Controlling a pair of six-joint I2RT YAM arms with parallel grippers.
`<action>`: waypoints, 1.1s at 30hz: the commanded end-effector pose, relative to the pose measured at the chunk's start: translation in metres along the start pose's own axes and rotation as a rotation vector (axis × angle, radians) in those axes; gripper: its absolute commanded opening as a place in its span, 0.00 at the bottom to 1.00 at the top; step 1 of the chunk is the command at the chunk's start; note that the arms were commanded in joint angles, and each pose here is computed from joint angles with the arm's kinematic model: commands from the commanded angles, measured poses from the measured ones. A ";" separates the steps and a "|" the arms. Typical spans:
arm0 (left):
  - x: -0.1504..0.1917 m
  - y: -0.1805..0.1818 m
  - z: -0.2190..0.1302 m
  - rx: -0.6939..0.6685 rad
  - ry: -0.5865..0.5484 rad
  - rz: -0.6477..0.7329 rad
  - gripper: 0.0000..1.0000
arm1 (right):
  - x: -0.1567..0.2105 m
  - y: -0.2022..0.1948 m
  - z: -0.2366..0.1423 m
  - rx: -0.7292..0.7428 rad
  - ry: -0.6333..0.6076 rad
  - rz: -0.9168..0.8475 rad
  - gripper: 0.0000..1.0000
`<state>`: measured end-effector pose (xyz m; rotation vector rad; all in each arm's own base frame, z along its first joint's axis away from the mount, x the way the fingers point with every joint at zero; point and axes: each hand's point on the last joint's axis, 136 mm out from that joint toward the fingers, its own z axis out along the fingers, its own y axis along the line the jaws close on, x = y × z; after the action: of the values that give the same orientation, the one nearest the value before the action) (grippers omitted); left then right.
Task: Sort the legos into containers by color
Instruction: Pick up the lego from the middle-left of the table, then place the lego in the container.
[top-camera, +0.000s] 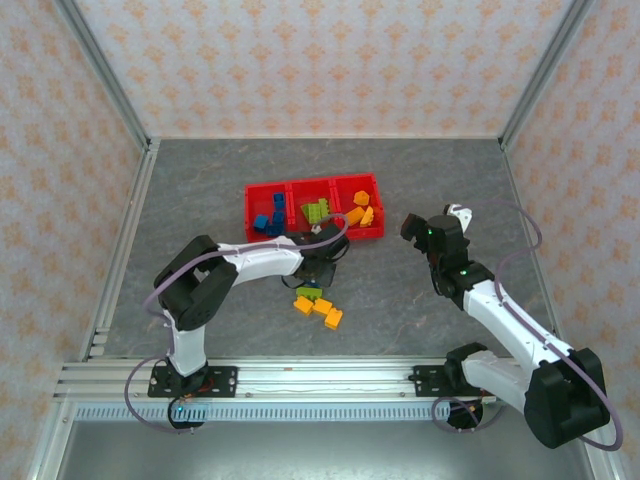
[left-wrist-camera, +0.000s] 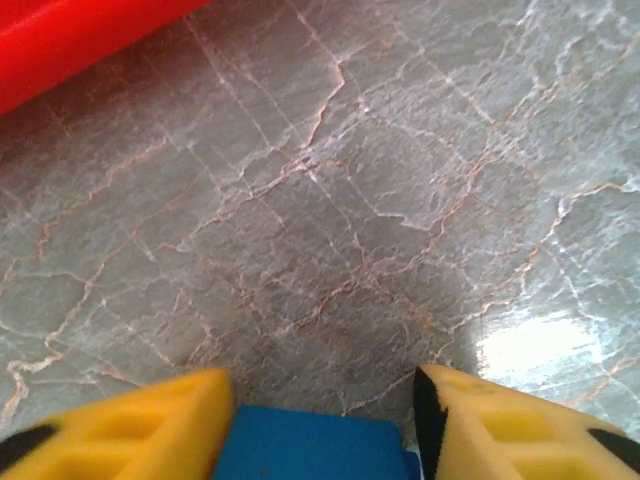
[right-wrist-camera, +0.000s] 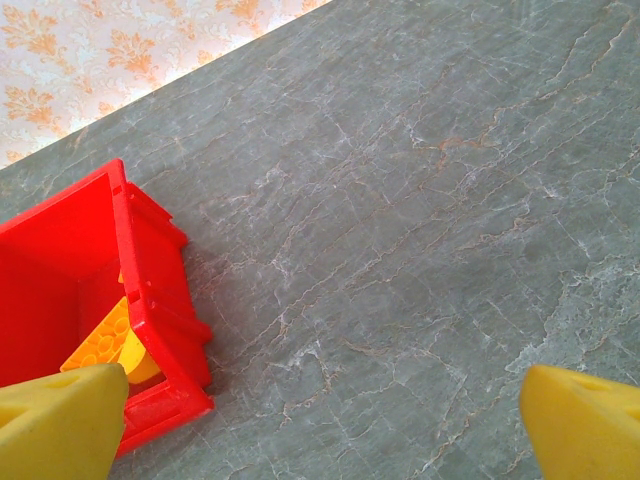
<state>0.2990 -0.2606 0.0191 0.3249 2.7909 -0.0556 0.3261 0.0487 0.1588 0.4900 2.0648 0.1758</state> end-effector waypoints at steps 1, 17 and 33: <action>0.007 0.003 0.000 -0.032 0.033 0.022 0.45 | -0.003 -0.006 0.000 0.030 -0.012 0.002 1.00; -0.054 0.065 -0.061 -0.134 -0.189 -0.145 0.35 | -0.004 -0.007 -0.001 0.031 -0.016 -0.001 1.00; -0.169 0.197 -0.103 -0.317 -0.513 -0.426 0.35 | -0.012 -0.006 -0.005 0.038 -0.035 -0.016 1.00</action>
<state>0.4470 -0.1085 0.1710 -0.3161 2.3011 0.1011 0.3254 0.0477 0.1583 0.4876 2.0685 0.1665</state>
